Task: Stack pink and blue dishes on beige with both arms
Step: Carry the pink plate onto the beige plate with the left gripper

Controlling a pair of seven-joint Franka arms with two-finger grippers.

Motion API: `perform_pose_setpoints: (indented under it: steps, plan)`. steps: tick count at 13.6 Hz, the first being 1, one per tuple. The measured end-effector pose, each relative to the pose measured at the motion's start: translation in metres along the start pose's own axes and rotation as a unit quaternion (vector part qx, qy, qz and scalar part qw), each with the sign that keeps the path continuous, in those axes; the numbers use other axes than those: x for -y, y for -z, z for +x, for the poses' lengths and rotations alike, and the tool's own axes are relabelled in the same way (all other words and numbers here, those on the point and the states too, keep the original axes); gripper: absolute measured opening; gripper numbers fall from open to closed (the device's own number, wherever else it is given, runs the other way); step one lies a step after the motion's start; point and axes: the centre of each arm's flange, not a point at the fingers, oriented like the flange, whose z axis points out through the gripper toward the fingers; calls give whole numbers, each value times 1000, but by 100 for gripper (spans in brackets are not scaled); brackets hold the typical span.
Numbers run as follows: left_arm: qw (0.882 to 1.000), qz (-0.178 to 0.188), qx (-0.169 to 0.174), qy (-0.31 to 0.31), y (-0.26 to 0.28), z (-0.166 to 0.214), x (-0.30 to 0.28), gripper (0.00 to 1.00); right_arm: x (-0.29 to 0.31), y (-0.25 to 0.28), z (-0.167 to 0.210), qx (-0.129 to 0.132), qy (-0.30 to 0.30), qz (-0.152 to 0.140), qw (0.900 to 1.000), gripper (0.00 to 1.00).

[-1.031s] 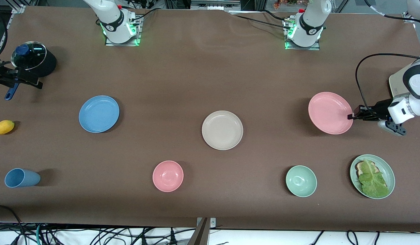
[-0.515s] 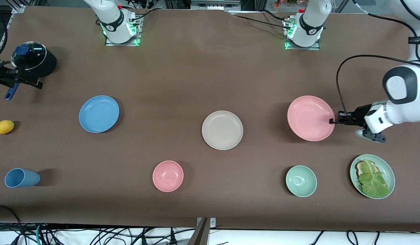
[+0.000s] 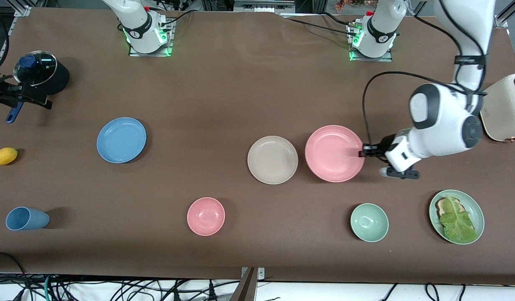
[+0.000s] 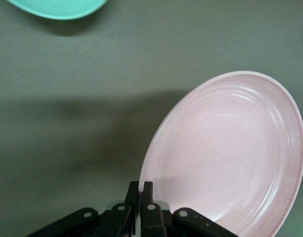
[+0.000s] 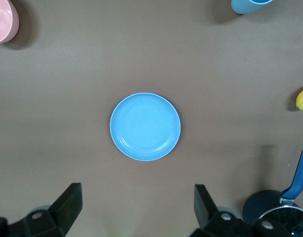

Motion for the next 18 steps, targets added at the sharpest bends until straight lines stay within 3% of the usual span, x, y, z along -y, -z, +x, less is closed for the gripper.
perform_pose_setpoints:
  steps: [10, 18]
  plan:
    - [998, 34, -22, 42, -107, -14, -107, 5, 0, 0, 0, 0, 0, 0, 1000, 100]
    - [996, 46, -43, 66, -153, -20, -125, 5, -1, 0, 0, 1, -1, 0, 1000, 100]
